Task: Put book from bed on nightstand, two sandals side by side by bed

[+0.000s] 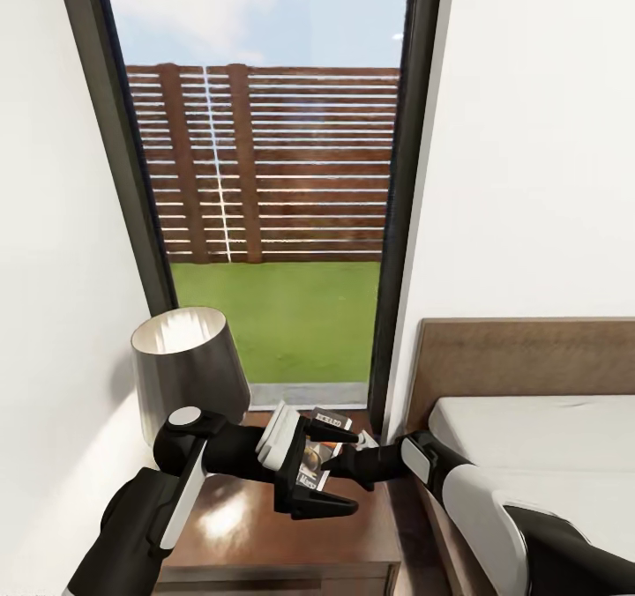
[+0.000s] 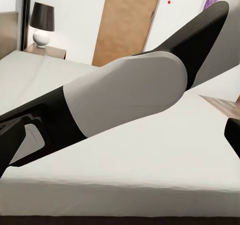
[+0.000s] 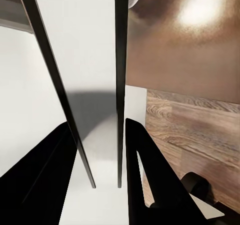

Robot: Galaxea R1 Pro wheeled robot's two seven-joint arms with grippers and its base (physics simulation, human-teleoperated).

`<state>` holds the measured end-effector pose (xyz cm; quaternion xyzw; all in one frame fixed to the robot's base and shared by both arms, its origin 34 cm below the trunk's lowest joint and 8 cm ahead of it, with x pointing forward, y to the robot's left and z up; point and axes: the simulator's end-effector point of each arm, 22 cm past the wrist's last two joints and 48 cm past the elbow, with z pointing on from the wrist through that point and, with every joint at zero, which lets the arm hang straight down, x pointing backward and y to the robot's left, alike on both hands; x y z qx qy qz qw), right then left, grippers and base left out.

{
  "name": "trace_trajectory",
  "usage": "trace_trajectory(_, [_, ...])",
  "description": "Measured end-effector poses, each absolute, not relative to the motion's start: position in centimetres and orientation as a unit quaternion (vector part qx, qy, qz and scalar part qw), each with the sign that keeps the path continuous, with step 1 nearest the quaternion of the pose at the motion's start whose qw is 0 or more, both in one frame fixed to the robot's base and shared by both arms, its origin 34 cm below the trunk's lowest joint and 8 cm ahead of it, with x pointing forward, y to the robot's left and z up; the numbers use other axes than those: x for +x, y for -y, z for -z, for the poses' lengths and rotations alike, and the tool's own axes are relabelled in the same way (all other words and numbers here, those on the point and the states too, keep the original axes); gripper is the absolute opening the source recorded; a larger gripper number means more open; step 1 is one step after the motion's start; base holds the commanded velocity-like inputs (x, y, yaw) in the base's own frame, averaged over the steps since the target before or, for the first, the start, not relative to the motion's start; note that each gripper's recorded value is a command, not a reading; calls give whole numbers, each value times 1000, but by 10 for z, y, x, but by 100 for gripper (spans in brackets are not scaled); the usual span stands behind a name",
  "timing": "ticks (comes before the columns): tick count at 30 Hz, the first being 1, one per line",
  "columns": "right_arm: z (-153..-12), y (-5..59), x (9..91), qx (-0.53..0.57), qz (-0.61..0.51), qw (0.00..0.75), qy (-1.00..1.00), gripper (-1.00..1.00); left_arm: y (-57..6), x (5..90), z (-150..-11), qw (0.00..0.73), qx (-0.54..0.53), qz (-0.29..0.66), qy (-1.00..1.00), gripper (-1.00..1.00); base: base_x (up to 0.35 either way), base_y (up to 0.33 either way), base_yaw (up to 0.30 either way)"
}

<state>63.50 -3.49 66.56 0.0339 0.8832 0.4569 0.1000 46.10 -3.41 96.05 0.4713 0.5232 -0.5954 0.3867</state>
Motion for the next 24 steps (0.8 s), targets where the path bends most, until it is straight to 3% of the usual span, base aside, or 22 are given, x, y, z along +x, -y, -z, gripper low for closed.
trace_trajectory(24, [-624, 35, 629, 33, -455, 100, -884, -100, 34, 455, -919, 387, 471, 595, -523, 100, 0, 0, 0])
